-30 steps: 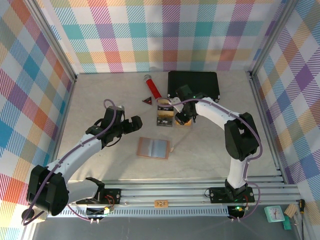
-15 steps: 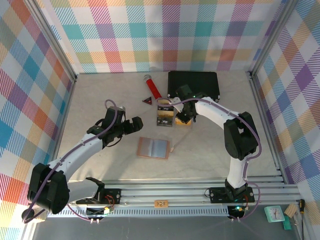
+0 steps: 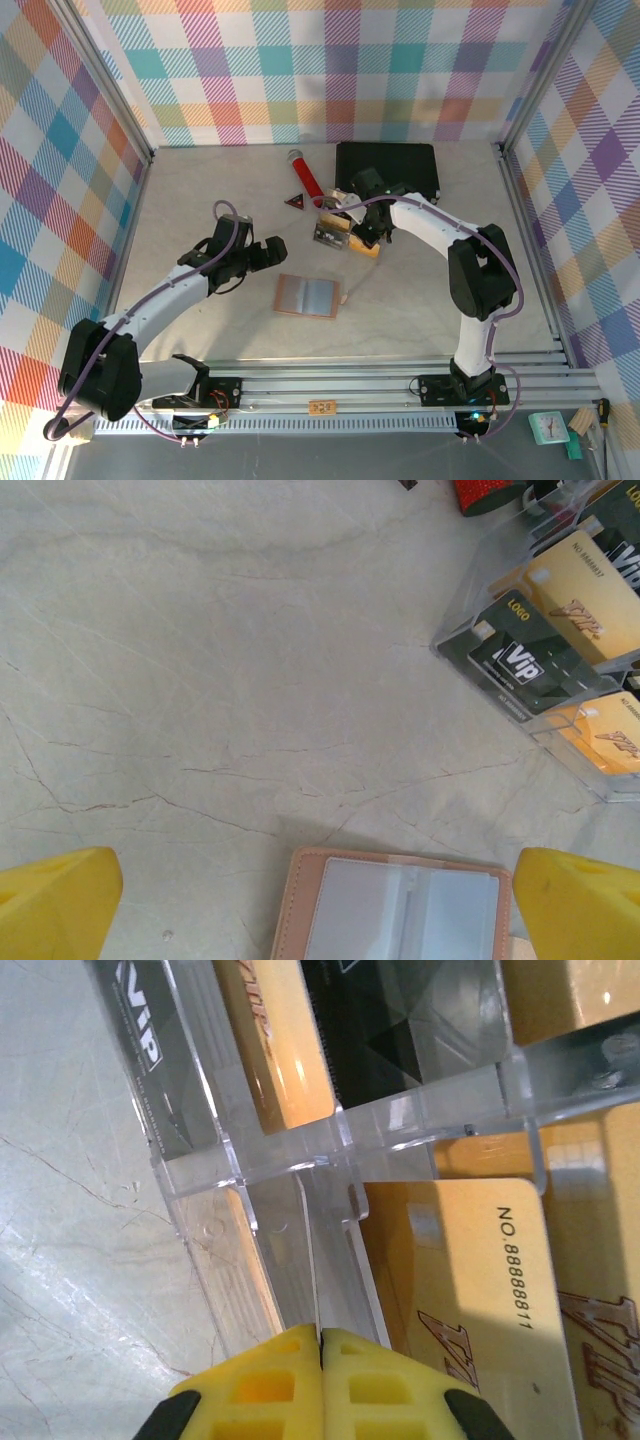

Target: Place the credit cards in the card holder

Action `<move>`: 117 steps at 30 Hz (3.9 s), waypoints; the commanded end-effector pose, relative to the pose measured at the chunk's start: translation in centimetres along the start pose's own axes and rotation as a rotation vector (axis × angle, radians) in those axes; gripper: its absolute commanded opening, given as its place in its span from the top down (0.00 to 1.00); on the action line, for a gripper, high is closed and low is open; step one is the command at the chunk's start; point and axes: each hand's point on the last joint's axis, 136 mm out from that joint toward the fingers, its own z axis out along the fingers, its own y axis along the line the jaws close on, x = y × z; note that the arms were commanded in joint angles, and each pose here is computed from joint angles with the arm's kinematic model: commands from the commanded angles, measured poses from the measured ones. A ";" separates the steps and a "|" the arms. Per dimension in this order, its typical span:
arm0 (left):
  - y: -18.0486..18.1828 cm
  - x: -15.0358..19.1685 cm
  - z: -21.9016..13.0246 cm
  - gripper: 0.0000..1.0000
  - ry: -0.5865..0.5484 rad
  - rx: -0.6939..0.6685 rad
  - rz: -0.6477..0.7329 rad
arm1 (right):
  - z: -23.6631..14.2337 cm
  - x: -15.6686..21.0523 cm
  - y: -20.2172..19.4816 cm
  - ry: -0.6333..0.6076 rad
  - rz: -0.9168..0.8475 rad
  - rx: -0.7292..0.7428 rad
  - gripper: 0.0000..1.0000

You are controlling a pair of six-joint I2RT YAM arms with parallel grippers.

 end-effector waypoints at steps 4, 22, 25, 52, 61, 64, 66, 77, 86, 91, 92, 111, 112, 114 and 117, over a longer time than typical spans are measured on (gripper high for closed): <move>-0.2 -0.1 0.5 0.00 0.013 0.015 0.001 | -2.5 -1.7 -0.3 -0.069 -0.047 0.029 1.00; -1.4 1.4 1.7 0.00 0.075 0.100 0.025 | -11.1 -3.8 2.0 -0.236 -0.045 0.046 1.00; -1.5 2.3 2.1 0.00 0.096 0.105 0.031 | -11.9 -3.5 2.3 -0.265 0.033 0.028 1.00; -2.1 10.8 4.3 0.00 0.181 0.021 0.103 | -9.5 1.9 9.0 -0.396 0.754 -0.363 1.00; -5.1 12.7 4.6 0.00 0.178 0.061 0.125 | -8.7 2.5 8.6 -0.373 0.793 -0.381 1.00; -6.0 13.3 4.7 0.00 0.179 0.071 0.128 | -8.7 2.5 8.5 -0.373 0.796 -0.384 1.00; -6.2 13.4 4.8 0.00 0.176 0.063 0.131 | -8.7 2.4 8.5 -0.375 0.798 -0.390 1.00; -2.9 9.4 1.4 0.00 0.094 -0.151 0.217 | -9.1 1.6 10.7 -0.429 0.839 -0.578 1.00; 0.9 9.1 1.1 0.00 0.124 -0.257 0.257 | -7.8 1.4 13.2 -0.476 0.886 -0.708 1.00; 1.9 9.9 1.7 0.00 0.140 -0.281 0.266 | -7.6 1.1 14.9 -0.523 0.866 -0.731 1.00; 2.0 10.0 1.8 0.00 0.142 -0.282 0.267 | -7.6 1.0 15.2 -0.530 0.859 -0.727 1.00; 3.8 11.0 2.4 0.00 0.155 -0.335 0.273 | -4.5 1.2 16.7 -0.548 0.919 -0.701 1.00; 3.9 11.1 2.5 0.00 0.155 -0.338 0.274 | -4.4 1.1 16.7 -0.549 0.922 -0.700 1.00; 4.1 11.1 2.6 0.00 0.155 -0.341 0.274 | -4.2 1.1 16.7 -0.550 0.924 -0.698 1.00; 4.0 11.2 2.6 0.00 0.157 -0.340 0.275 | -4.0 1.0 16.7 -0.550 0.928 -0.695 1.00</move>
